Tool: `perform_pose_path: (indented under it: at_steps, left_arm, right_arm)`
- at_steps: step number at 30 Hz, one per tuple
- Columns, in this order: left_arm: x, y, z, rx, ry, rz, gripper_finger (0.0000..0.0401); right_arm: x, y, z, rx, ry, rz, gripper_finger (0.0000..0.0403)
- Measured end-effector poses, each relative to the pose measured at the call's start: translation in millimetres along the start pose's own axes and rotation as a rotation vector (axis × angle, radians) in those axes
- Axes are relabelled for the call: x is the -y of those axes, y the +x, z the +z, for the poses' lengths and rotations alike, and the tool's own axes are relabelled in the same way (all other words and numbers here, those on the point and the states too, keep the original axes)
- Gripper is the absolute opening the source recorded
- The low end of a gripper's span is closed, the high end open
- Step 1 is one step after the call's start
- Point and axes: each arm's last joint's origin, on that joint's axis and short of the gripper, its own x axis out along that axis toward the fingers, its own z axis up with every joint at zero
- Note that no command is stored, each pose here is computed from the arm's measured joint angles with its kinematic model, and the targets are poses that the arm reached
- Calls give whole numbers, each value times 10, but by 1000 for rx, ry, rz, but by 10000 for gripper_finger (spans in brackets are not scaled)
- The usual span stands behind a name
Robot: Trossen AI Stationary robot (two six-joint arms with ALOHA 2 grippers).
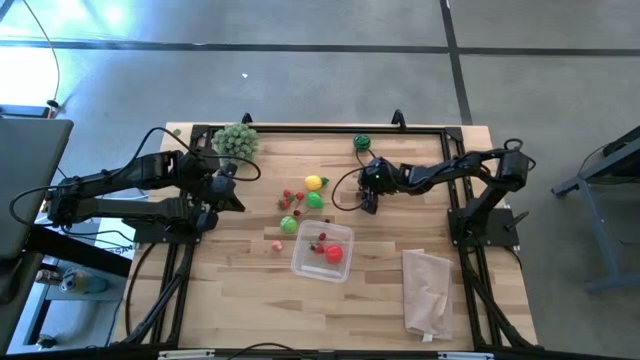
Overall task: Pick and placing Produce into tupperware
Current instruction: Put the black berry into the transparent bin
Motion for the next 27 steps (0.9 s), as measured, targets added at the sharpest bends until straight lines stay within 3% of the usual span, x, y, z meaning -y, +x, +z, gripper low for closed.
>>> perform_pose_path:
  at_steps: [9, 27]
  left_arm:
    - [0, 0, 0, 0, 0, 0, 14]
    - [0, 0, 0, 0, 0, 0, 14]
  right_arm:
    - [-2, 0, -44, -45, 37, -2, 212]
    - [-10, 3, -71, -61, 149, 18, 136]
